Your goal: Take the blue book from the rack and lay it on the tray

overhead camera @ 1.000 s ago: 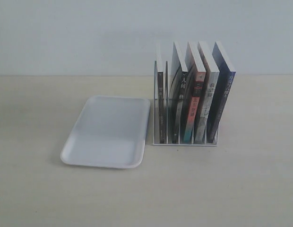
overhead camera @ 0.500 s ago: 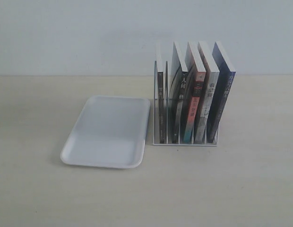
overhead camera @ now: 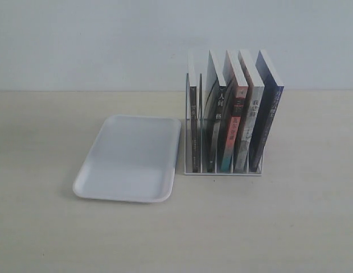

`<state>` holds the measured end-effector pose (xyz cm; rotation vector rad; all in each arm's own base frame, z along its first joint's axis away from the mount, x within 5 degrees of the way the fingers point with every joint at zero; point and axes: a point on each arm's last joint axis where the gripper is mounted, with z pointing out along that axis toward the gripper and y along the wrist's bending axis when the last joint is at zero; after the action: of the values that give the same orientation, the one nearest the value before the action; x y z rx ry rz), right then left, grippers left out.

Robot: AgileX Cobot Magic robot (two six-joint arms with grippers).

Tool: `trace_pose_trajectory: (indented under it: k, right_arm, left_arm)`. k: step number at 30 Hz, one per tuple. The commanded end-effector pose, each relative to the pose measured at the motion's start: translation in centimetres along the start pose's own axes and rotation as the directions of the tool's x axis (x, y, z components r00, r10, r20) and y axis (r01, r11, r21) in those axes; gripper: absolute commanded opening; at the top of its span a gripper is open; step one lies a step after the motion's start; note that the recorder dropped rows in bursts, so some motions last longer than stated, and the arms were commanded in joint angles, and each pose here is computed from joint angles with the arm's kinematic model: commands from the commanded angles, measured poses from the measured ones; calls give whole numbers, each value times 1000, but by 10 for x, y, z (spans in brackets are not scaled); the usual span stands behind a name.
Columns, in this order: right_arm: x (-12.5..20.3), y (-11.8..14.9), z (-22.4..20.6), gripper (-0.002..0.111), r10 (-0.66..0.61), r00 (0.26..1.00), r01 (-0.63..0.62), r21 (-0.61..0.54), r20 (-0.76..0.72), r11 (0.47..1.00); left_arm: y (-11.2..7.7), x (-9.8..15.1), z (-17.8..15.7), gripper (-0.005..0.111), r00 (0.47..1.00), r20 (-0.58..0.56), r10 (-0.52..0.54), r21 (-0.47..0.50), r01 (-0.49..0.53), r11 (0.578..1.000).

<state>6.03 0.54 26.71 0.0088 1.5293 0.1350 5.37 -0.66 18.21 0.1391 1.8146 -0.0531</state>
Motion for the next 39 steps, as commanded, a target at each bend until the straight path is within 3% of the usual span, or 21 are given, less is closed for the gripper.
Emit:
trace_pose_trajectory:
  k: [1, 3, 17, 23, 32, 39]
  right_arm:
    - [-11, 2, 22, 0, 21, 986, -20, 7, -168, 1000]
    - [-12, 2, 30, 0, 73, 977, -72, 13, -199, 997]
    - [-13, 1, 40, 0, 75, 981, -71, 27, -178, 997]
    - [-10, 2, 55, 0, 50, 953, -46, 20, -298, 999]
    - [-35, 23, 97, 0, -67, 895, 10, -130, -441, 991]
    - [-74, 67, 148, 0, -118, 836, -49, -287, -536, 957]
  left_arm:
    - [0, -3, -1, 5, 1000, 22, -6, -1, 6, 1000]
    - [0, -3, -1, 5, 1000, 22, -6, -1, 6, 1000]
    - [0, -3, -1, 5, 1000, 22, -6, -1, 6, 1000]
    - [0, -3, -1, 5, 1000, 22, -6, -1, 6, 1000]
    - [0, -3, -1, 5, 1000, 22, -6, -1, 6, 1000]
    - [0, -3, -1, 5, 1000, 22, -6, -1, 6, 1000]
